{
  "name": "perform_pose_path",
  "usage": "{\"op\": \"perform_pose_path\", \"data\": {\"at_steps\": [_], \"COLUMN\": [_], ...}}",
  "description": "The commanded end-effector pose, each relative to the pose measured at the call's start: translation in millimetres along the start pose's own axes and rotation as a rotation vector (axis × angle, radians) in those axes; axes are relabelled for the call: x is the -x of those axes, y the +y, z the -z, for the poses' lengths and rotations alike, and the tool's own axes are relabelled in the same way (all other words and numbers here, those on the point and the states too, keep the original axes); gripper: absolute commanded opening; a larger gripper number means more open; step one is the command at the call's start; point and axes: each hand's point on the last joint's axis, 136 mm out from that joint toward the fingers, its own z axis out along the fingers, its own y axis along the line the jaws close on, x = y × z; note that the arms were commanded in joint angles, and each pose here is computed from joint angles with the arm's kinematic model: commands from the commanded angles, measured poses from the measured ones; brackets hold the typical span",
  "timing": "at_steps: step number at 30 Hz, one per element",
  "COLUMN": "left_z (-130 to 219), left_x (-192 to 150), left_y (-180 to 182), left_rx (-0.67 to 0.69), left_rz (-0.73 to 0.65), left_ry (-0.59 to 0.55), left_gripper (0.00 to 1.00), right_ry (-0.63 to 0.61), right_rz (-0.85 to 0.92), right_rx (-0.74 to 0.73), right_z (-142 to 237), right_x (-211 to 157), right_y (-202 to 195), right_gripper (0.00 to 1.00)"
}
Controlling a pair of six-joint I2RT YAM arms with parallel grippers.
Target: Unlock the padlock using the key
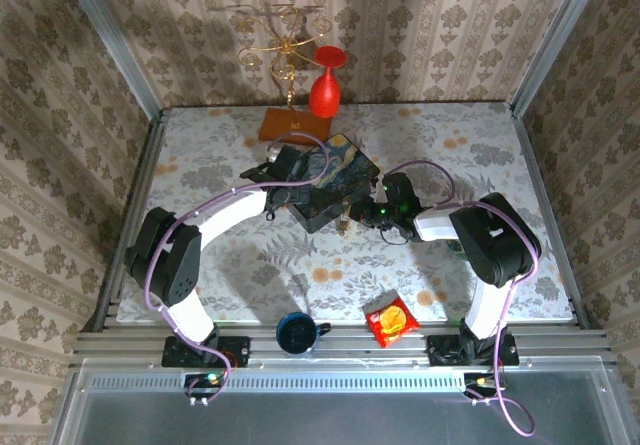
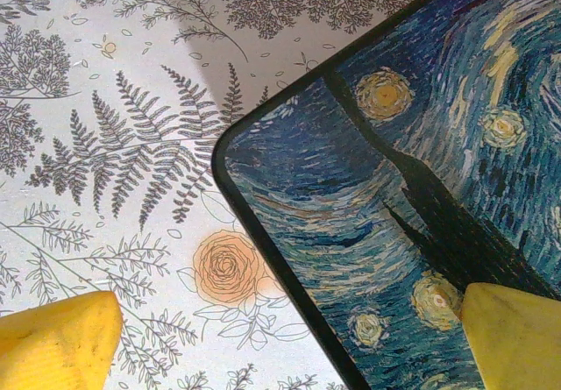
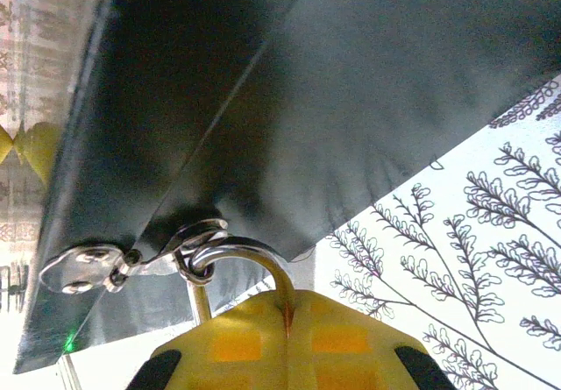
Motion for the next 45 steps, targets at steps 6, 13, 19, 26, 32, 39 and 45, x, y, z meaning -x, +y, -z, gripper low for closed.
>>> {"op": "perform_pose_path", "data": {"at_steps": [6,13,19,26,32,39,45], "left_z": [-2,0,-2,-4,-3,-3,-2], "left_x": [-7,-6,-8,-13,-11,-13,-12], "left_y": [24,25,21,20,20,20,19], "left_rx": [0.143,0.160,0.140,0.131,0.130,0.126,0.119], "left_rz": [-0.074,-0.076,-0.078,-0.074,-0.072,-0.062,-0.055], "left_ry": [0.051,0.044,0.046,0.059,0.056,0.061,0.062], "left_gripper": [1.00,1.00,1.00,1.00,1.00,1.00,1.00], "right_ry": [-0.101,-0.118,-0.148,-0.180,-0.210,-0.239,-0.240], "right_rz": [-0.058,-0.072,-0.095,-0.125,-0.132,-0.152,-0.161], "right_rx": [0.004,0.004,0.003,0.015,0.001,-0.004,-0.005], "right_z": [13,15,16,18,25,30,26], "right_x": [18,20,23,28,30,36,36], "right_y": [7,8,5,8,7,9,6], "right_gripper": [0.00,0.00,0.00,0.00,0.00,0.00,0.00]}}
